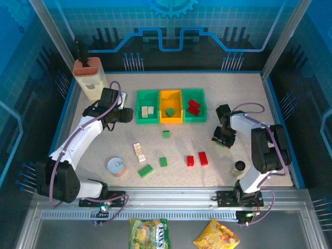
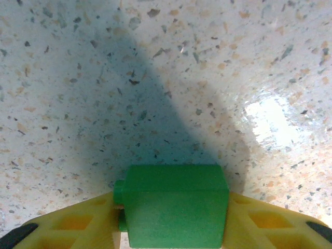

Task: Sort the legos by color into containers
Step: Pick up the lego from the middle-right of the table, then place the lego in the container, then rotate the container at the top-center of the table.

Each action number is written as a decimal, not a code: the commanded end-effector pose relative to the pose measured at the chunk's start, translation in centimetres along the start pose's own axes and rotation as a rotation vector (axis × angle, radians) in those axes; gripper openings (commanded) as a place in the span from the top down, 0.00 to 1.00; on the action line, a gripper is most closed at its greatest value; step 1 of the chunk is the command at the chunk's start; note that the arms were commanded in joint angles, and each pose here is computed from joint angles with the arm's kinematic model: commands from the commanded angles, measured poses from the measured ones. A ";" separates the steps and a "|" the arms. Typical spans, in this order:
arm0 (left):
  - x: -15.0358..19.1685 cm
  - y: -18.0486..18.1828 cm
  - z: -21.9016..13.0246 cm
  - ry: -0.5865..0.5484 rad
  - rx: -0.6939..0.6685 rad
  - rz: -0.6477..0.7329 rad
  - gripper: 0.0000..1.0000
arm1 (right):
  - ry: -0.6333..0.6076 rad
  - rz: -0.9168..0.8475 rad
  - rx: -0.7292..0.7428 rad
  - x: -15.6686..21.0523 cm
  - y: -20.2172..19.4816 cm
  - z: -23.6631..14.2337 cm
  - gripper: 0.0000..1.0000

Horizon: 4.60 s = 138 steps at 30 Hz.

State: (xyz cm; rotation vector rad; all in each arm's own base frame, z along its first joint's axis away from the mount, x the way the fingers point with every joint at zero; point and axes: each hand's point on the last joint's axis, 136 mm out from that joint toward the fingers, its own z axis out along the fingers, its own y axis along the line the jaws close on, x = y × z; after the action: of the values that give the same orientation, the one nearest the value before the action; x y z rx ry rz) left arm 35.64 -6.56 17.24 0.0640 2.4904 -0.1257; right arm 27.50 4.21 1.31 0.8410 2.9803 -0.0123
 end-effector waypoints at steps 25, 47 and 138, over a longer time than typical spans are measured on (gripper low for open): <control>-0.5 -0.1 -0.5 -0.005 0.018 0.014 0.47 | -0.349 -0.407 0.057 -2.1 10.6 -11.2 0.57; -0.6 0.0 -0.9 -0.014 0.013 0.016 0.47 | -0.433 -0.765 -0.203 -2.5 30.3 -12.0 0.59; -0.2 0.0 -0.9 -0.006 0.018 0.019 0.47 | -0.308 -0.637 -0.200 -8.0 25.5 -5.5 0.67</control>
State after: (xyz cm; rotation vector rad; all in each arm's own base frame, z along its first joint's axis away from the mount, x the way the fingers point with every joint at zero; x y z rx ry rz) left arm 35.60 -6.69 17.21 0.0826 2.4917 -0.1303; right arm 47.35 22.26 7.72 -0.1956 2.7360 0.1005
